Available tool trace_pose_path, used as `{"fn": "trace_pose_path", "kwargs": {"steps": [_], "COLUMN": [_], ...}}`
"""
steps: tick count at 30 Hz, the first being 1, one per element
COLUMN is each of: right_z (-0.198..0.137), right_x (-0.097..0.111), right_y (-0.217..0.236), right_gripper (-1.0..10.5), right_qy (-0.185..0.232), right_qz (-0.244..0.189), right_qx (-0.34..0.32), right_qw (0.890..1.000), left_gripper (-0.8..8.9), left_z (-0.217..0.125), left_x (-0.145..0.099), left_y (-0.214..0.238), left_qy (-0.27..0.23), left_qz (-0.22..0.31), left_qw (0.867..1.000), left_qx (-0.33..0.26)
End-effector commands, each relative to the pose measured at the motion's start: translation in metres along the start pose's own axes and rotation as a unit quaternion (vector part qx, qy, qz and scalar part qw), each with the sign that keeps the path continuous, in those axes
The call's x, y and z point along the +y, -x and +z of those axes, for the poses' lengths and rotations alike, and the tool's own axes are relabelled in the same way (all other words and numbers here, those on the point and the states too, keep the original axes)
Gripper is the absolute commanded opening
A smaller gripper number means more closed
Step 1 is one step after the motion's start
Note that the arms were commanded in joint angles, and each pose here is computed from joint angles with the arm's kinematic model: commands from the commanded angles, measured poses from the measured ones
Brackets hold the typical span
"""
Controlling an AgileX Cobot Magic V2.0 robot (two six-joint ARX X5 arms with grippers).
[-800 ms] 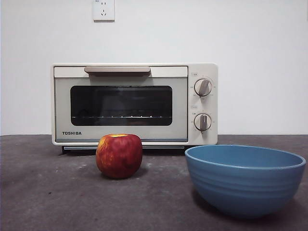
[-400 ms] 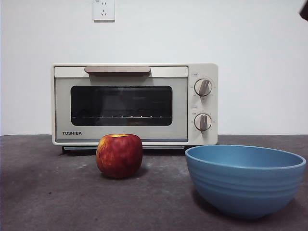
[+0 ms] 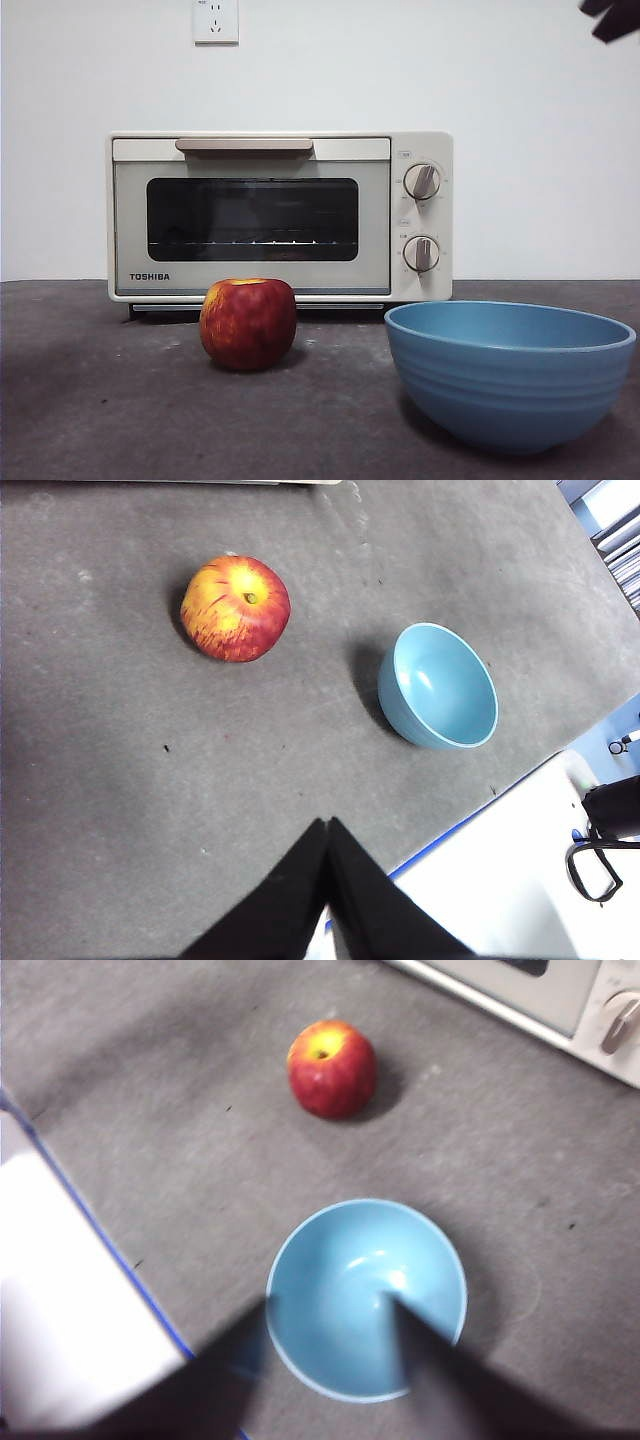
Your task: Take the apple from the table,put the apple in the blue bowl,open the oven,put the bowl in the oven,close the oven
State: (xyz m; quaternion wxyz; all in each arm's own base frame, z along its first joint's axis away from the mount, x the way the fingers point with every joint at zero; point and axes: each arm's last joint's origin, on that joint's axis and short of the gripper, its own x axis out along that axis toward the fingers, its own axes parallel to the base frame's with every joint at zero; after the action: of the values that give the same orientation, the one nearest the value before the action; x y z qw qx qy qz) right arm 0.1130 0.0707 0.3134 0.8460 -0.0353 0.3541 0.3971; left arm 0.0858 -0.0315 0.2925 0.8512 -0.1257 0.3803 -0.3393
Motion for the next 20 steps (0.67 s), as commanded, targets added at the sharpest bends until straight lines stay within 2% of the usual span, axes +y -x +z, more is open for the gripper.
{"fn": "trace_pose_path", "kwargs": {"steps": [1,10,13,20], "right_z": [0.006,0.026,0.037,0.070], "right_x": [0.000,-0.001,0.004,0.017], "right_y": [0.000,-0.037,-0.063,-0.128], "right_gripper": [5.0,5.0,5.0,5.0], "right_qy": [-0.021,-0.024,-0.022,-0.001], "right_qz": [-0.008,0.021,0.038,0.034], "right_qx": [-0.013,-0.006,-0.001,0.041], "right_qw": [1.000,0.999,0.999,0.999], "left_gripper": [0.07,0.07,0.07,0.07], "left_z": [0.004,0.007,0.007,0.007], "left_x": [-0.003,-0.003,-0.003,-0.003], "left_y": [0.003,0.003,0.003,0.003], "left_qy": [-0.014,-0.021,-0.021,-0.021], "left_qz": [-0.003,-0.003,-0.003,-0.003], "left_qw": [1.000,1.000,1.000,1.000], "left_qx": [-0.008,-0.019,-0.019,-0.019]}}
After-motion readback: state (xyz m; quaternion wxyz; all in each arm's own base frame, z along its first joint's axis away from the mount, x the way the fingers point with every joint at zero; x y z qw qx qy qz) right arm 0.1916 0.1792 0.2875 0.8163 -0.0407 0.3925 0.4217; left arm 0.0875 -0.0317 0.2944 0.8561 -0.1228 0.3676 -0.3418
